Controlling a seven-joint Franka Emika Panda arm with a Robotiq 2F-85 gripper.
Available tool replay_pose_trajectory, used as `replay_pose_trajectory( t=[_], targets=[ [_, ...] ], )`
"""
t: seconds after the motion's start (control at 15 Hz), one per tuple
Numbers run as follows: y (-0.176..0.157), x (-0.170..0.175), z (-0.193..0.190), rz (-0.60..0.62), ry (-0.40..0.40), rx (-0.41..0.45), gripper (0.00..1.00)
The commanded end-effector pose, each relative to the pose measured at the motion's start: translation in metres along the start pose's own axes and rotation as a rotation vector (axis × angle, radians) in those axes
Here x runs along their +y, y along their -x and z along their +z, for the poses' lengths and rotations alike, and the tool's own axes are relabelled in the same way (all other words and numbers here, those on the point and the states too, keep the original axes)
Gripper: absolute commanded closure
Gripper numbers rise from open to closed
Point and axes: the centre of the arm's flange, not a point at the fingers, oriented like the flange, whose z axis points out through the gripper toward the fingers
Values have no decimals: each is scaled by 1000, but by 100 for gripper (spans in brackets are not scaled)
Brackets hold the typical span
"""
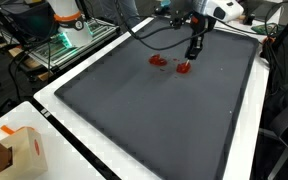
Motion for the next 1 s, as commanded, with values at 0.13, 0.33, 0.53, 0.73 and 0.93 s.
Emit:
replay_pose_trajectory(
  t=[0.13, 0.33, 0.53, 0.73, 0.93],
  targets=[
    [4, 5, -23, 14, 7, 13, 97],
    [3, 5, -40, 11, 10, 32, 97],
    [4, 5, -63, 15, 8, 56, 97],
    [7, 3, -89, 26, 6, 70, 97],
    [12, 1, -115, 32, -4, 80, 97]
  ],
)
